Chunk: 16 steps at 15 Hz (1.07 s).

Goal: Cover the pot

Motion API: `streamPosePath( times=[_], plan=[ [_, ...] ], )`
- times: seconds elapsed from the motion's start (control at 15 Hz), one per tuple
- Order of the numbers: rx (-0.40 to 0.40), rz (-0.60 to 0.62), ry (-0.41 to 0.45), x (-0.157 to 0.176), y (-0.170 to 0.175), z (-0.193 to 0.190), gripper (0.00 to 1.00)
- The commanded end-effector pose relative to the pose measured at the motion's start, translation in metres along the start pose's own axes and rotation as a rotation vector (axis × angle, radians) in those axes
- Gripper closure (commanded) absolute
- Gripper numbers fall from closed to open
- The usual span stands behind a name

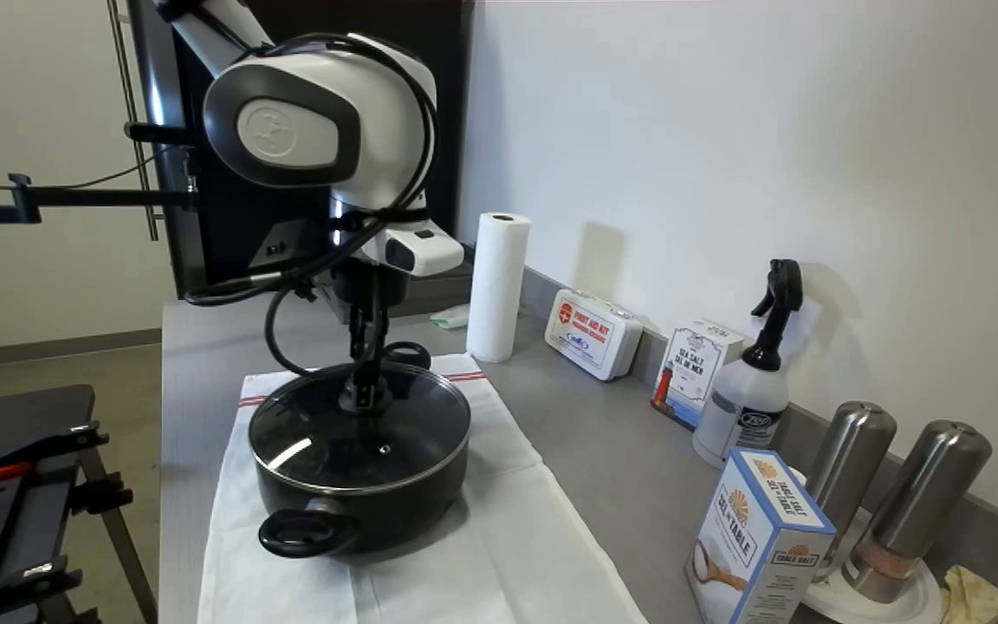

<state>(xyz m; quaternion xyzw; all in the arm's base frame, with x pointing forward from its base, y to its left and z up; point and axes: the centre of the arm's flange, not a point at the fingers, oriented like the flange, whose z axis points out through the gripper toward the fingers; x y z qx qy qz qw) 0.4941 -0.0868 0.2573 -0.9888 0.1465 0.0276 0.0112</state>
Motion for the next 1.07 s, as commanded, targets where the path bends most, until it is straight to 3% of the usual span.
streamPosePath(
  times=[0.0,0.13,0.2,0.27,0.33,0.53,1.0],
  plan=[
    [0.021,-0.003,-0.014,-0.001,-0.001,-0.003,0.75],
    [0.019,-0.004,-0.011,-0.001,-0.002,-0.003,0.75],
    [0.020,-0.005,-0.010,-0.001,-0.003,-0.003,0.54],
    [0.019,-0.006,-0.008,-0.002,-0.003,-0.004,0.25],
    [0.019,-0.005,-0.002,-0.003,-0.004,-0.004,0.23],
    [0.012,-0.013,0.016,-0.007,-0.009,-0.010,0.03],
    [0.015,-0.076,0.109,-0.039,-0.033,-0.054,0.00]
  ],
)
